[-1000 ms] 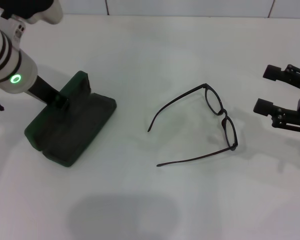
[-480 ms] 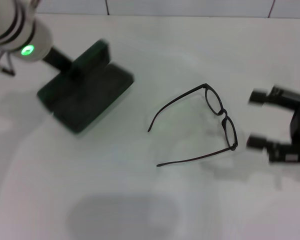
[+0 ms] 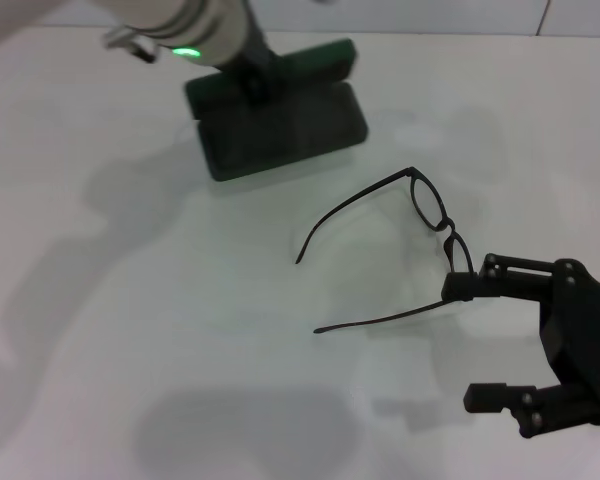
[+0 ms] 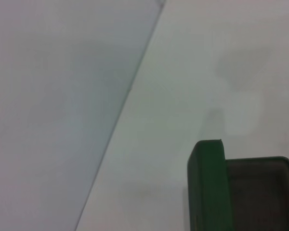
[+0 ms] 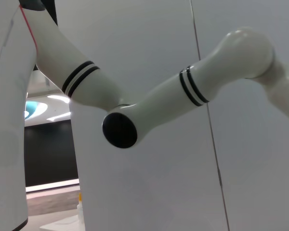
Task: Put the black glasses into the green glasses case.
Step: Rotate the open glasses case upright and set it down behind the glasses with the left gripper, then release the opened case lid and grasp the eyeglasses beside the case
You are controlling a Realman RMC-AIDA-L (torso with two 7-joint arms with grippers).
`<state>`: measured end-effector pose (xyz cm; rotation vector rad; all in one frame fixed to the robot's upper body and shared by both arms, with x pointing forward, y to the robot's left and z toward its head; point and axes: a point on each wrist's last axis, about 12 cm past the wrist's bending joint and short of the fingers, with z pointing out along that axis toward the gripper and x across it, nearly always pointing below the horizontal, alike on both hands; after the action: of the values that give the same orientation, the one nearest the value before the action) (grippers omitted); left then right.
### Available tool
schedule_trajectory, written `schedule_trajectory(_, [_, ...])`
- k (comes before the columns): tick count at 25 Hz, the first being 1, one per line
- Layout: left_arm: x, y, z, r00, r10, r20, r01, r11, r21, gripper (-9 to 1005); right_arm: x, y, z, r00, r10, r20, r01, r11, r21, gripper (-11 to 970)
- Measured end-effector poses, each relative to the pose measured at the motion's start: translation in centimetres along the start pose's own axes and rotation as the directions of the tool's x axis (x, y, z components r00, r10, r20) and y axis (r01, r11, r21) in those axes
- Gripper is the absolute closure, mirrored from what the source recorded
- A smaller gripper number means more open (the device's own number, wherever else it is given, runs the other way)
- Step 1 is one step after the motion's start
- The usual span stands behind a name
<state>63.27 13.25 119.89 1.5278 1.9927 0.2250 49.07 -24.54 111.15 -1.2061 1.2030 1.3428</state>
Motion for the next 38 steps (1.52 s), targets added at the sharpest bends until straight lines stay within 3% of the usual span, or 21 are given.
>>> schedule_trajectory(1, [0.0, 0.0, 0.0, 1.000, 0.000, 0.000, 0.000, 1.000, 0.000, 772, 0.1, 0.1, 0.0, 1.000, 0.003, 0.001, -0.003, 1.000, 0.002, 121])
schedule_trajectory(2, [-1.0, -0.4, 1.3, 0.998, 0.070, 0.009, -0.070, 0.998, 0.009, 771, 0.2, 0.2, -0.1, 1.000, 0.007, 0.003, -0.007, 1.000, 0.004, 121])
schedule_trajectory(7, [-2.5, -1.3, 3.7, 0.990, 0.135, 0.036, -0.137, 0.989, 0.062, 766, 0.4, 0.3, -0.2, 1.000, 0.015, 0.009, -0.015, 1.000, 0.014, 121])
schedule_trajectory(18, [-4.2, -3.8, 4.6, 0.968, 0.236, 0.090, -0.245, 0.963, 0.111, 756, 0.4, 0.3, -0.3, 1.000, 0.015, 0.014, -0.016, 0.999, 0.036, 121])
schedule_trajectory(37, [-4.4, -4.7, 5.5, 0.967, 0.240, 0.088, -0.249, 0.963, 0.104, 738, 0.7, 0.8, -0.7, 0.999, 0.023, 0.032, -0.025, 0.998, 0.055, 121])
schedule_trajectory(38, [-4.4, -4.7, 5.4, 0.967, 0.238, 0.092, -0.247, 0.963, 0.104, 630, 0.7, 0.8, -0.8, 0.999, 0.024, 0.033, -0.026, 0.998, 0.055, 121])
